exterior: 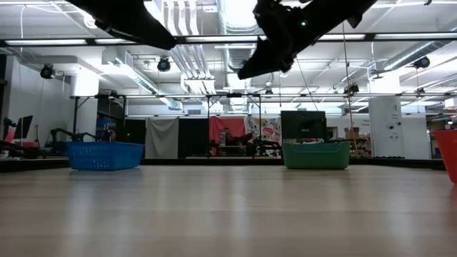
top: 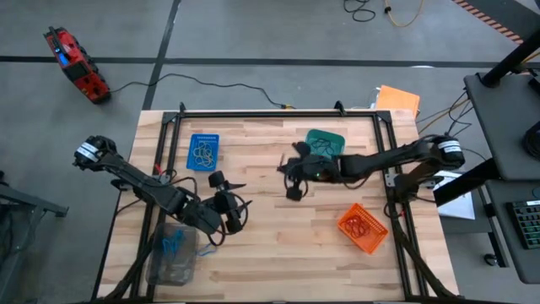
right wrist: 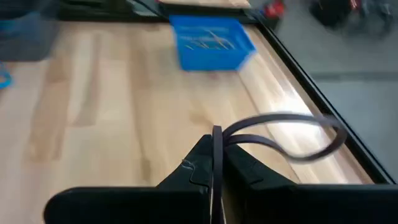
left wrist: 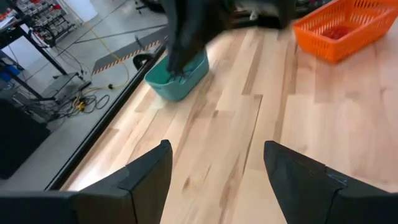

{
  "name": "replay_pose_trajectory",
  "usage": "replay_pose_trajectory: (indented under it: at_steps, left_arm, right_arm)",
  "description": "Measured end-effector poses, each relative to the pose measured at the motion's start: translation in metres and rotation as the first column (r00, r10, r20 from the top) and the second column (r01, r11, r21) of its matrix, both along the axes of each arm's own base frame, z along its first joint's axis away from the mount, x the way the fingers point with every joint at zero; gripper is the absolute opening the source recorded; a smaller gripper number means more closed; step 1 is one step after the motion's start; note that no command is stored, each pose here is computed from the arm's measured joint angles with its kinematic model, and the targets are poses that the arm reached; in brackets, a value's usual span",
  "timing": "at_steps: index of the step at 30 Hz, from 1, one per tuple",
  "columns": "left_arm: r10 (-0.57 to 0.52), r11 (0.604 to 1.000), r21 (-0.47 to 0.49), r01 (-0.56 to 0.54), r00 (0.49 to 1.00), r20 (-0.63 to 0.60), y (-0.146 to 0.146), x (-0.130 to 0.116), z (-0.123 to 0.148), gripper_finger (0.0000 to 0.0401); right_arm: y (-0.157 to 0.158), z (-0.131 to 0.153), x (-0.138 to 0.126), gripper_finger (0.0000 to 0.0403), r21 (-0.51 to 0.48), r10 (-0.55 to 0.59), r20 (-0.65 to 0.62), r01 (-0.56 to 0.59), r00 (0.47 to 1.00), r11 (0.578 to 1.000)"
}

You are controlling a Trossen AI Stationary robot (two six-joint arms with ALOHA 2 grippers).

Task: Sort rubber bands into baskets
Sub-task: Put the violet rubberband into the green bin

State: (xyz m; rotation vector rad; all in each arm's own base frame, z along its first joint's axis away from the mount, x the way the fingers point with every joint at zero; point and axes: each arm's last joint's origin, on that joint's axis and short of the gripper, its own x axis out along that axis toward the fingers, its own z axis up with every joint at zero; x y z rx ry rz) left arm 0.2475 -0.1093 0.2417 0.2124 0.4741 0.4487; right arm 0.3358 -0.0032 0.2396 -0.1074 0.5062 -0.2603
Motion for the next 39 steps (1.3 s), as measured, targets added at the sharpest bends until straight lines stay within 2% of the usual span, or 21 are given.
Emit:
replay_pose_trajectory:
  at_steps: [6,11,15,21,25,29,33,39]
  left_arm:
    - [0.001,1.000,0.020,0.000,0.999,-0.036,0.001,-0.003,-0.002,0.0236]
    - [0.001,1.000,0.021,0.000,0.999,-0.037,0.001,-0.003,-0.002,0.0236]
    - [0.002,1.000,0.018,-0.001,0.999,-0.033,0.001,-0.002,-0.002,0.0236]
    - [0.003,1.000,0.016,-0.003,1.000,-0.031,0.001,-0.002,-0.002,0.0236]
    - [0.004,1.000,0.014,-0.003,1.000,-0.030,0.001,-0.002,-0.002,0.0236]
    - [0.006,1.000,0.010,-0.006,1.000,-0.028,0.001,-0.002,-0.002,0.0236]
    - [0.012,1.000,-0.002,-0.012,1.000,-0.021,0.001,-0.002,-0.002,0.0236]
    - [0.012,1.000,-0.002,-0.012,1.000,-0.020,0.001,-0.002,-0.002,0.0236]
  right_arm:
    - [-0.034,0.022,-0.021,0.0009,0.091,-0.164,-0.109,0.174,0.981,0.981]
    - [-0.068,0.034,-0.025,0.0009,0.093,-0.273,-0.270,0.307,0.924,0.947]
    - [-0.100,0.030,-0.027,0.0009,0.069,-0.343,-0.425,0.408,0.838,0.910]
    - [-0.136,0.007,-0.046,0.0009,0.028,-0.369,-0.675,0.522,0.639,0.853]
    - [-0.154,-0.009,-0.055,0.0009,0.016,-0.369,-0.746,0.567,0.555,0.823]
    - [-0.167,-0.021,-0.053,0.0010,0.026,-0.353,-0.756,0.564,0.551,0.825]
    - [-0.172,-0.028,-0.049,0.0023,0.131,-0.275,-0.746,0.539,0.606,0.832]
    - [-0.172,-0.029,-0.048,0.0078,0.147,-0.261,-0.746,0.534,0.613,0.833]
